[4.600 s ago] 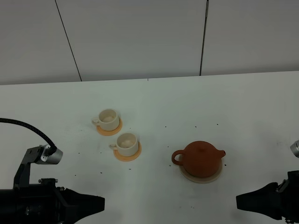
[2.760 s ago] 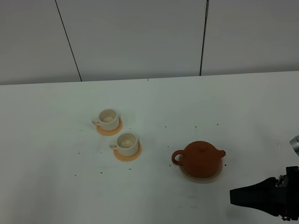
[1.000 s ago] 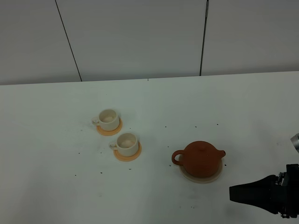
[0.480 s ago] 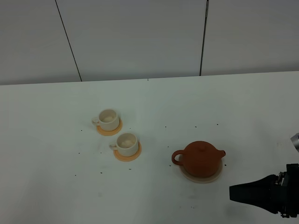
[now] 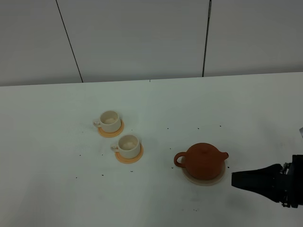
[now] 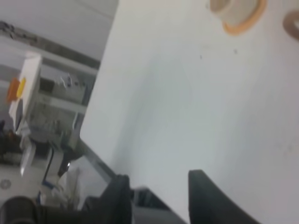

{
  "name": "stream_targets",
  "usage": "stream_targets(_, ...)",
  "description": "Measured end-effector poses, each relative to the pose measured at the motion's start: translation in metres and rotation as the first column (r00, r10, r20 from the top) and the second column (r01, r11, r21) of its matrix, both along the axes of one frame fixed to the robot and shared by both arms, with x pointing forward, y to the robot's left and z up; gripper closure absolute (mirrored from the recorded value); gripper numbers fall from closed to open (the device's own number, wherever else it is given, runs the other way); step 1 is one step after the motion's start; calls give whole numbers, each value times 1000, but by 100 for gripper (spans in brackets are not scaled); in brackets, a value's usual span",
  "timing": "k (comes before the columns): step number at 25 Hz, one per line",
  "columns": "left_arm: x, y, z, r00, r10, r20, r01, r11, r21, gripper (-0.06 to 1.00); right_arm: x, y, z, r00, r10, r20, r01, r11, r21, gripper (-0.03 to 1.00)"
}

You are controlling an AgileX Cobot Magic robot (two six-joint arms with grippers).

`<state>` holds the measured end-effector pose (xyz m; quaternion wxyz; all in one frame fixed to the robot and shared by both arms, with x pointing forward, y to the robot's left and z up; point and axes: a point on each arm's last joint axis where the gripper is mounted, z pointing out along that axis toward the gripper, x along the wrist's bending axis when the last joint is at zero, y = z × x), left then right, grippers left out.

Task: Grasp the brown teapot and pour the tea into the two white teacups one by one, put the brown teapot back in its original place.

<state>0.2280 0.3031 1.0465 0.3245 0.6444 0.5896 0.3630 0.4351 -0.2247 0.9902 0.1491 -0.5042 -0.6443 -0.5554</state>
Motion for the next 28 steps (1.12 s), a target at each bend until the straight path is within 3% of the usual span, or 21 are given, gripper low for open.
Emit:
stream_targets(4, 0, 0, 0, 1000, 0, 0, 0, 1000, 0, 69, 15, 13, 23, 993, 50, 111, -48, 999, -20, 71)
stream_targets(6, 0, 0, 0, 1000, 0, 0, 0, 1000, 0, 69, 26, 25, 38, 979, 72, 190, -59, 996, -70, 72)
stream_targets(10, 0, 0, 0, 1000, 0, 0, 0, 1000, 0, 69, 41, 52, 59, 934, 113, 339, -32, 971, -236, 72)
stream_targets(15, 0, 0, 0, 1000, 0, 0, 0, 1000, 0, 69, 57, 85, 60, 831, 262, 491, -15, 892, -452, 72)
stream_targets(19, 0, 0, 0, 1000, 0, 0, 0, 1000, 0, 69, 74, 109, 36, 805, 330, 493, 3, 829, -560, 72)
stream_targets(23, 0, 0, 0, 1000, 0, 0, 0, 1000, 0, 69, 96, 129, 17, 813, 349, 466, -8, 807, -591, 71)
stream_targets(28, 0, 0, 0, 1000, 0, 0, 0, 1000, 0, 69, 118, 147, 1, 776, 456, 435, -99, 770, -631, 66)
